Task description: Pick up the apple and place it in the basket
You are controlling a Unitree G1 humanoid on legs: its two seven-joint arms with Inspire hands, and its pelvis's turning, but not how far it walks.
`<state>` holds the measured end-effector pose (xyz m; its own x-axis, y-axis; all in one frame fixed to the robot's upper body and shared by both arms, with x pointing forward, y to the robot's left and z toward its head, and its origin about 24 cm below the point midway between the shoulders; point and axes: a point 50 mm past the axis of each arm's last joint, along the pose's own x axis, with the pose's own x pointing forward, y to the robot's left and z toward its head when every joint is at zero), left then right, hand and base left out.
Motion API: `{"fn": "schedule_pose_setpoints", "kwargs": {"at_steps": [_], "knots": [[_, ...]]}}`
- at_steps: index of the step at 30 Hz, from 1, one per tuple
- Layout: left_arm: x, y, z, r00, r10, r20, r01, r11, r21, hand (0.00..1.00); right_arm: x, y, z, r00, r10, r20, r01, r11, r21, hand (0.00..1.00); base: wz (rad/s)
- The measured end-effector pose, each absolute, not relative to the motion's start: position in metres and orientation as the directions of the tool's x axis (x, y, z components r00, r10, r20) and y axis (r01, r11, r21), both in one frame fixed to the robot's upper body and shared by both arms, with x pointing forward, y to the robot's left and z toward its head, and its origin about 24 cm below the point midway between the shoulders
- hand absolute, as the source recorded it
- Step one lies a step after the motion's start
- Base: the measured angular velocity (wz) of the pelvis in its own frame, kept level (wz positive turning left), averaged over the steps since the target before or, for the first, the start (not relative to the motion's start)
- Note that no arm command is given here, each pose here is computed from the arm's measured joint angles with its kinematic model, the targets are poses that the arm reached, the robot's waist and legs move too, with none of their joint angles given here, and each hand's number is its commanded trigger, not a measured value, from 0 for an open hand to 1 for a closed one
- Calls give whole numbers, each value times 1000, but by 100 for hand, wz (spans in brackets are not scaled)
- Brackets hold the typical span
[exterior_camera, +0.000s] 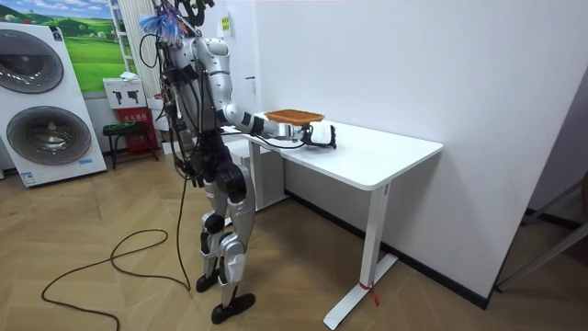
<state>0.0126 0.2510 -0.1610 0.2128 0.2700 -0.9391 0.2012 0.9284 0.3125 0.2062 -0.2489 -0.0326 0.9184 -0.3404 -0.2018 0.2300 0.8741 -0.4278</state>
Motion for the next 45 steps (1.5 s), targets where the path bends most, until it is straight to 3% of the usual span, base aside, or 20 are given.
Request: {"fn": "schedule_pose_setpoints", "kwargs": {"at_steps": [25,35,45], "knots": [[18,251,-161,237,267,-934,196,929,315,0,210,-255,-25,919,-358,-165,253,858,-448,100,0],[18,250,-162,232,260,-937,207,928,309,0,234,-230,52,955,-250,158,292,876,-384,100,-2],[20,249,-162,240,257,-936,204,930,307,0,239,-208,70,968,-127,217,200,911,-359,100,0]]}}
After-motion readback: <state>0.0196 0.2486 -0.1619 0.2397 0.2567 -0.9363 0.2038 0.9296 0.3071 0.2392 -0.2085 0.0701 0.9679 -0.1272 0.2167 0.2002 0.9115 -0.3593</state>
